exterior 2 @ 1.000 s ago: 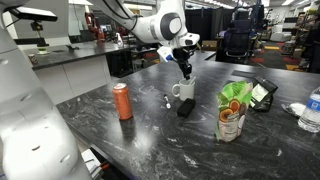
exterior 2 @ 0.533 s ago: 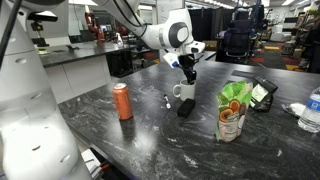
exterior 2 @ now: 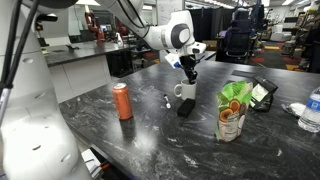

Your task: Take the marker out of the mug.

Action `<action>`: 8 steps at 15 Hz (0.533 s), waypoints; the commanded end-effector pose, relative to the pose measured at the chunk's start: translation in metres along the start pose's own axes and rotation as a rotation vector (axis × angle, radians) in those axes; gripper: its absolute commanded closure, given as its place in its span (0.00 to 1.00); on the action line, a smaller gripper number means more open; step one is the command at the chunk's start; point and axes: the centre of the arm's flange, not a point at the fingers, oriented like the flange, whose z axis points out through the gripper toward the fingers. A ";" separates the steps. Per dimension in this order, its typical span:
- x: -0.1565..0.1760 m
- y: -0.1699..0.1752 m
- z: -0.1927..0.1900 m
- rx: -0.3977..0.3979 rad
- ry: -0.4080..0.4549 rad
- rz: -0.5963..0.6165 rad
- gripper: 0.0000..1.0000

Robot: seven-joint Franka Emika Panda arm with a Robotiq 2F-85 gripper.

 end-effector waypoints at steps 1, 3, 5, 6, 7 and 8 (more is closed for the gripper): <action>-0.003 -0.012 -0.020 0.021 0.031 -0.014 0.97; -0.014 -0.022 -0.048 0.031 0.058 -0.023 0.97; -0.024 -0.032 -0.078 0.029 0.100 -0.035 0.97; -0.029 -0.038 -0.094 0.016 0.133 -0.047 0.97; -0.036 -0.045 -0.111 -0.001 0.174 -0.061 0.97; -0.042 -0.052 -0.125 -0.014 0.212 -0.078 0.97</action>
